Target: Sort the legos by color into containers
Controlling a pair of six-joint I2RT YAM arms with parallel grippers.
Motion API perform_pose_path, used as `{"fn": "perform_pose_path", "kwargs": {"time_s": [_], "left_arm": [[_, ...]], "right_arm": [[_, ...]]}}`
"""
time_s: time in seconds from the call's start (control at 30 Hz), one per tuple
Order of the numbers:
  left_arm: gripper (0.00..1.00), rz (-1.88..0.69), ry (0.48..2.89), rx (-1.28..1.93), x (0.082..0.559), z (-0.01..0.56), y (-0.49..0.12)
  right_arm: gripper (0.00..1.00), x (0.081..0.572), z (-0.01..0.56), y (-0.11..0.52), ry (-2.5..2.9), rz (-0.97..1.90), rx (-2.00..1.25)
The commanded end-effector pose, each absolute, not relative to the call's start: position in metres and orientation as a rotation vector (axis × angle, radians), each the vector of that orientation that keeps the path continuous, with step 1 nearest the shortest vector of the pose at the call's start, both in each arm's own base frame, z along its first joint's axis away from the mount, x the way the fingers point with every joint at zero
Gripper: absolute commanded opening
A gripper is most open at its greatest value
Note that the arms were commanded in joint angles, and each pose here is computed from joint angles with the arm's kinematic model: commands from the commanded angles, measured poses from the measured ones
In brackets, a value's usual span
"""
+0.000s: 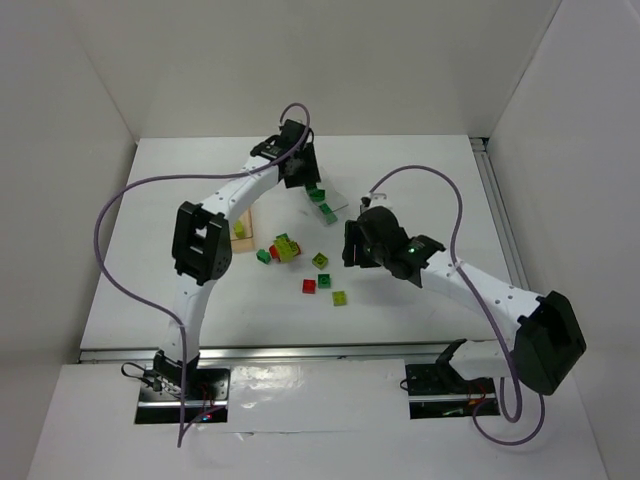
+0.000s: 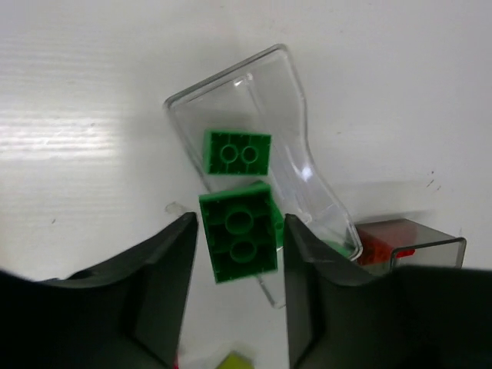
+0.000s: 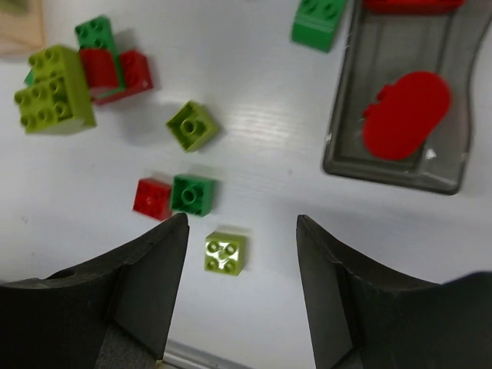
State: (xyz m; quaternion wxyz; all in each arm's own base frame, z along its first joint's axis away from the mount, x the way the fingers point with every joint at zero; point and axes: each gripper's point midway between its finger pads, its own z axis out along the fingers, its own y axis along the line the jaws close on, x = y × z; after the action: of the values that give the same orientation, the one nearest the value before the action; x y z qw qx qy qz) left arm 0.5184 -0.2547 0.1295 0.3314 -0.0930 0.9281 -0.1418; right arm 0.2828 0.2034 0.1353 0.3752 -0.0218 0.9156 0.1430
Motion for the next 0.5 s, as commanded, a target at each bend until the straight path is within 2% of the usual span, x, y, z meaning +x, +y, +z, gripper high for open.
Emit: {"fn": "perform_pose_path", "kwargs": {"time_s": [0.0, 0.07, 0.17, 0.33, 0.4, 0.47], "left_arm": [[0.61, -0.479, 2.394, -0.185, 0.534, 0.14, -0.279], [0.74, -0.52, 2.385, -0.17, 0.539, 0.143, -0.287], [0.87, -0.514, 2.387, -0.135, 0.539, 0.14, -0.292], [0.86, -0.496, 2.361, -0.134, 0.52, 0.17, -0.278], [0.86, -0.47, 2.336, -0.149, 0.513, 0.184, -0.268], [0.85, -0.442, 2.311, -0.149, 0.499, 0.203, -0.256]], "right_arm": [[0.66, 0.26, 0.127, 0.22, 2.391, 0.428, -0.061], [0.66, 0.253, 0.115, 0.226, 2.425, 0.414, -0.071], [0.66, 0.25, 0.104, 0.233, 2.443, 0.414, -0.088], [0.66, 0.244, 0.081, 0.239, 2.506, 0.371, -0.167], [0.73, 0.238, 0.067, 0.245, 2.546, 0.366, -0.214], [0.74, 0.234, 0.055, 0.252, 2.584, 0.374, -0.257]]}}
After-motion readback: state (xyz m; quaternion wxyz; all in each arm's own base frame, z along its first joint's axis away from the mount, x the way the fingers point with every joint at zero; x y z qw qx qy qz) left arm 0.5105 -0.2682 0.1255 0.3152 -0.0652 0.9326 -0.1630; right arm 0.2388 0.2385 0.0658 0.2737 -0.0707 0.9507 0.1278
